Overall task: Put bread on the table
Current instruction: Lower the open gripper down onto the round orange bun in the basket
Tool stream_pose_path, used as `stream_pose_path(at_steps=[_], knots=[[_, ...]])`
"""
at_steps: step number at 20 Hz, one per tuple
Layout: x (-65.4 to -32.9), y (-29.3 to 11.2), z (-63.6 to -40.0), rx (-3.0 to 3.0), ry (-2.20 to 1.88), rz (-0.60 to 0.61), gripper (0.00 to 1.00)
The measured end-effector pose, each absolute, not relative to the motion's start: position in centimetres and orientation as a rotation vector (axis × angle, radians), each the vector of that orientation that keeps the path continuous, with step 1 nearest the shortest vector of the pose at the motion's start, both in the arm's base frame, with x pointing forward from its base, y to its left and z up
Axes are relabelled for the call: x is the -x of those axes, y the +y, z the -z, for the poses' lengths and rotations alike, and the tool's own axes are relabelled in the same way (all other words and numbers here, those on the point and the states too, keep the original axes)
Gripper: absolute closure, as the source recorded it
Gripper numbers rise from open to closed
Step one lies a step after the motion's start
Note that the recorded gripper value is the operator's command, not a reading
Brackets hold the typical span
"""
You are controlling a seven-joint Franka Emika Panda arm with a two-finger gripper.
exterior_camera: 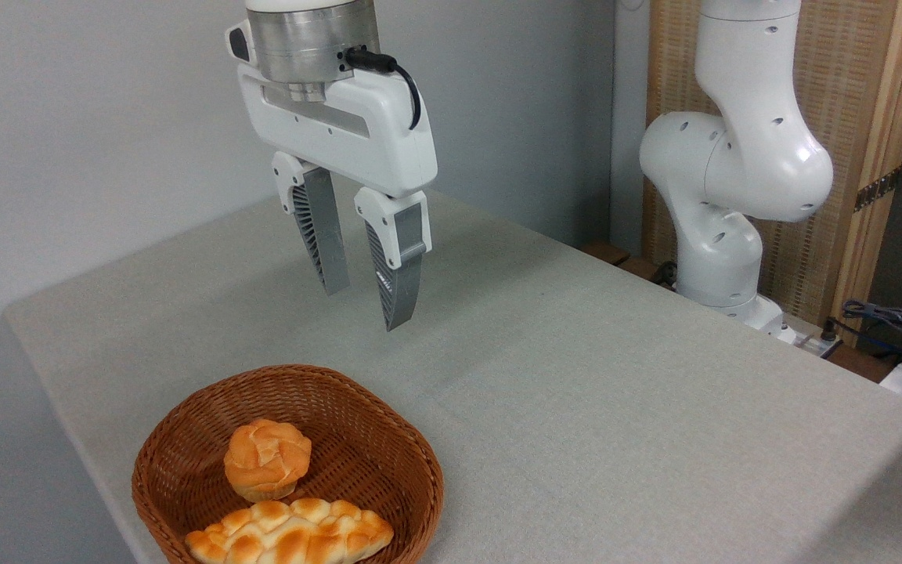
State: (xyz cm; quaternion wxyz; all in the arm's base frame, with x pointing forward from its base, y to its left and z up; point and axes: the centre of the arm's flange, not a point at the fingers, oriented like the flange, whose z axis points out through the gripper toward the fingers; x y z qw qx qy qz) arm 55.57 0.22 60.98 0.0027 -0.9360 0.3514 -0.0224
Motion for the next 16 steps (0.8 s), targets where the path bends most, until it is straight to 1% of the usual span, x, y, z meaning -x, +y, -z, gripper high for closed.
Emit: stream_pose_path(at_steps=[10,13,16], knots=[[-55.7,0.2,-60.8,2.936,1.103,0.070,0.00],[-56.3,-0.4,-60.6,2.921,1.116,0.110,0.00],[-57.8,-2.9,-59.2,2.869,1.173,0.216,0.00]])
